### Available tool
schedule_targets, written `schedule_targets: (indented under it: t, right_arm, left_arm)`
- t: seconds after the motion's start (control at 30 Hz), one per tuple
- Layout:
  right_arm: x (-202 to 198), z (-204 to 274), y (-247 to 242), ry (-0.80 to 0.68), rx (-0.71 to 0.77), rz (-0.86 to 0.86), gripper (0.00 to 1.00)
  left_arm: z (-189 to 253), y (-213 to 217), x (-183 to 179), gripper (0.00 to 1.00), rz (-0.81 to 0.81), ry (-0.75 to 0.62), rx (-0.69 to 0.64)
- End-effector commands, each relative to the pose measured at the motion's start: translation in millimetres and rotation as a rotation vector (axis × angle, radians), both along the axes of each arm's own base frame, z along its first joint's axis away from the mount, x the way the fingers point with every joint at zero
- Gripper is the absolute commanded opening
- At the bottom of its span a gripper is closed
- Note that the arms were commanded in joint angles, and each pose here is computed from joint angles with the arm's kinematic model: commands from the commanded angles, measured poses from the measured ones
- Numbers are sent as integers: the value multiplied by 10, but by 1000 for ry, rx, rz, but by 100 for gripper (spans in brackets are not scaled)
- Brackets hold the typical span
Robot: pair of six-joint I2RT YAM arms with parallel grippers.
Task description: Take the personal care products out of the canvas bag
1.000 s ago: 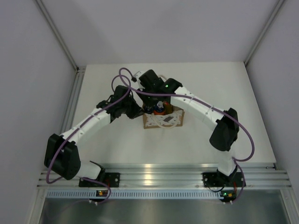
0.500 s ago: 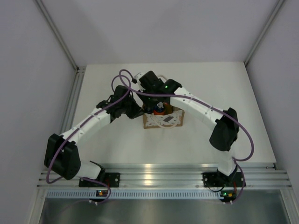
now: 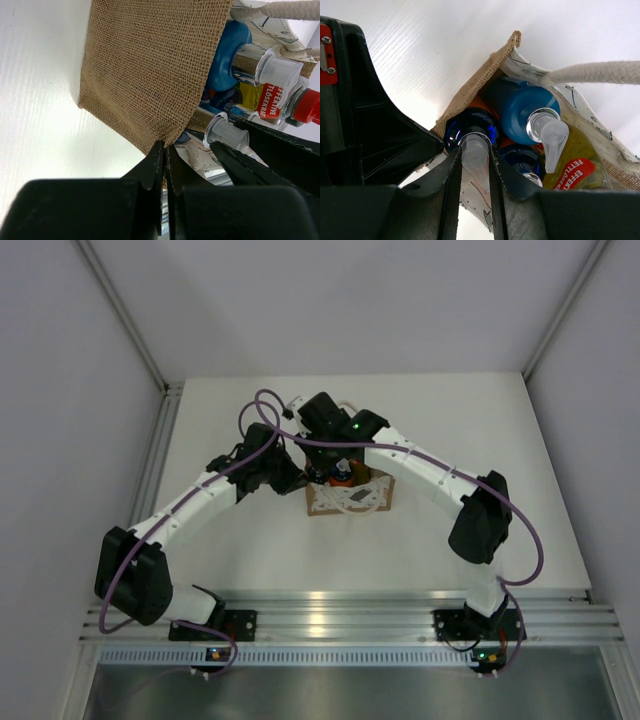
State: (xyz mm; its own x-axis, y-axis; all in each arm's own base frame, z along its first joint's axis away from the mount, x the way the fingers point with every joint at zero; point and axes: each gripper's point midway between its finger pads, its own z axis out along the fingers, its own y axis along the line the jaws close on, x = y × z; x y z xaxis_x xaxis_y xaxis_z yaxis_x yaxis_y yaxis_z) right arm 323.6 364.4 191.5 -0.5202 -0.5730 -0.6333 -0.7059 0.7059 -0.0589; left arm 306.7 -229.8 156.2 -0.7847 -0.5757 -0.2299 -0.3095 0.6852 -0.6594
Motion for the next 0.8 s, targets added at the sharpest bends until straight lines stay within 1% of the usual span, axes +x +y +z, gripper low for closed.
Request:
schedule_targets:
  t: [0.0,0.1,0.3,0.4,0.47,0.5,0.77]
  right_arm:
    - [11,-25,99,-4,29,15,23]
    - [6,-87,93,4,20,15,26]
    - [-3,-113,83,8,17,13,24]
    - [-3,-115,78,8,15,13,18]
    - [6,-70,81,2,24,13,4]
    - [16,-38,80,-5,29,5,0]
    - [81,641,117,-104,155,-35,0]
  left_arm:
    - [-155,28,-22,0,18,27,26]
    - [-145,31,-16,0,19,22,27]
    - [-140,33,-9,0,22,21,28]
    - [-150,37,-10,0,23,24,28]
    - [-136,33,1,0,25,20,26]
    - [-134,39,1,0,27,19,28]
    - [-139,44,7,0,34,20,28]
